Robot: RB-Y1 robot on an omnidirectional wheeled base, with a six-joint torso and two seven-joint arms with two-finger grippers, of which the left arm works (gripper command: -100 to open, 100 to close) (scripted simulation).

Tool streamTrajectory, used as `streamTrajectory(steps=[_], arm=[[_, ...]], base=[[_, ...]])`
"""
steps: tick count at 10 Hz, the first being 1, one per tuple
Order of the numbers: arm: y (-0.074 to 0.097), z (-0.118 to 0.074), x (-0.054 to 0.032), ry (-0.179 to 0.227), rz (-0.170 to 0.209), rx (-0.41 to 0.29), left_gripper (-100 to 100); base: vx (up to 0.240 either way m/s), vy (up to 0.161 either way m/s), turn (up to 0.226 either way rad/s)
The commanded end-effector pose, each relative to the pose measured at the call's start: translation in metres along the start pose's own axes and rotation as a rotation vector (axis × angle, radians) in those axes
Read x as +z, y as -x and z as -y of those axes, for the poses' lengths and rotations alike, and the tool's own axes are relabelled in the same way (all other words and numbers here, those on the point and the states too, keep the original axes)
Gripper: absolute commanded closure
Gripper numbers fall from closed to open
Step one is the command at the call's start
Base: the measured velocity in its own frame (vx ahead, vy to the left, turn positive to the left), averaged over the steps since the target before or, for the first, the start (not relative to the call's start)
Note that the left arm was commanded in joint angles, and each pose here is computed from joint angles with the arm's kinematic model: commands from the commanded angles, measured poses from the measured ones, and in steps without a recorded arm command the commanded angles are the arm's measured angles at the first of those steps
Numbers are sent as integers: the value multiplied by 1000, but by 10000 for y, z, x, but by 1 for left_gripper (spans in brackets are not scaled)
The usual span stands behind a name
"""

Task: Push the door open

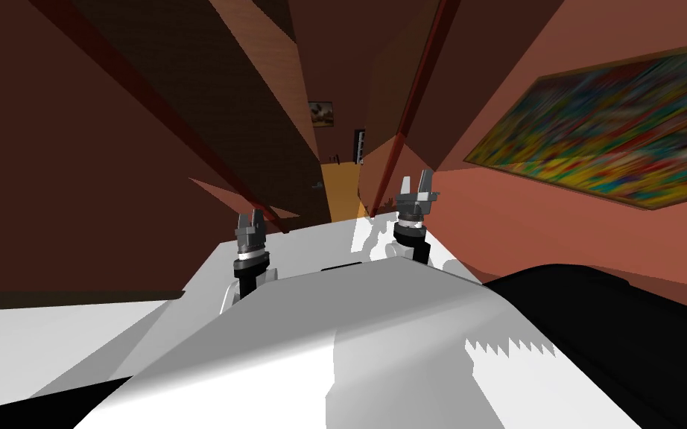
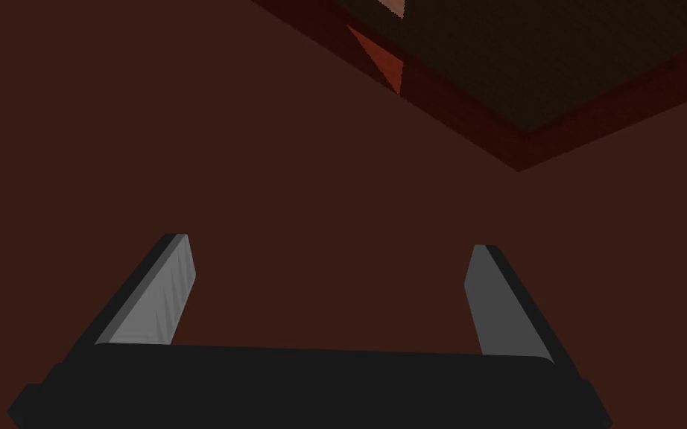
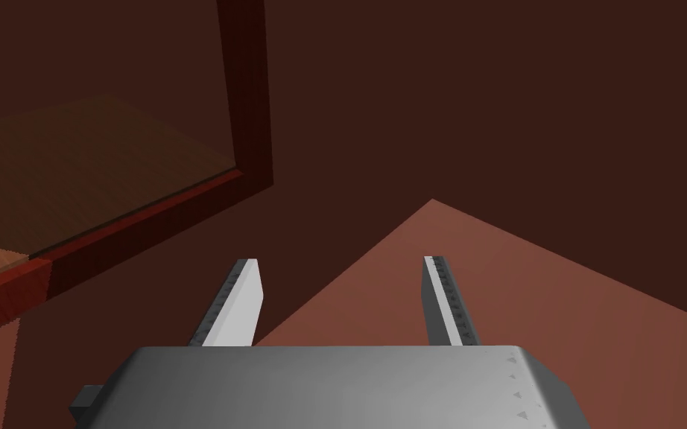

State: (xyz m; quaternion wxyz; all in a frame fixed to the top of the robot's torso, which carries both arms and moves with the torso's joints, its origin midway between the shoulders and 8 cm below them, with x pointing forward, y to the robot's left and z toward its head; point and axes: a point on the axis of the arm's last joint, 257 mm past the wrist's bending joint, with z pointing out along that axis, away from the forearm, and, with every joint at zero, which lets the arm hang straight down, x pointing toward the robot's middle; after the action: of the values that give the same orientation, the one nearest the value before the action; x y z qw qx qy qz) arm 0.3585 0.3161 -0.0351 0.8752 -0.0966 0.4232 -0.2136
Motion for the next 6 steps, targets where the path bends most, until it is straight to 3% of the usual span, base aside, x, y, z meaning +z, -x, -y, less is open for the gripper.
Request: streamTrajectory(steps=[1,6], arm=[[-23,-27,-2,2,-6,39,-100],[-148,-250,-89,14,-47,235,-100]], base=[[57,-22,-2],[66,-24,-14]])
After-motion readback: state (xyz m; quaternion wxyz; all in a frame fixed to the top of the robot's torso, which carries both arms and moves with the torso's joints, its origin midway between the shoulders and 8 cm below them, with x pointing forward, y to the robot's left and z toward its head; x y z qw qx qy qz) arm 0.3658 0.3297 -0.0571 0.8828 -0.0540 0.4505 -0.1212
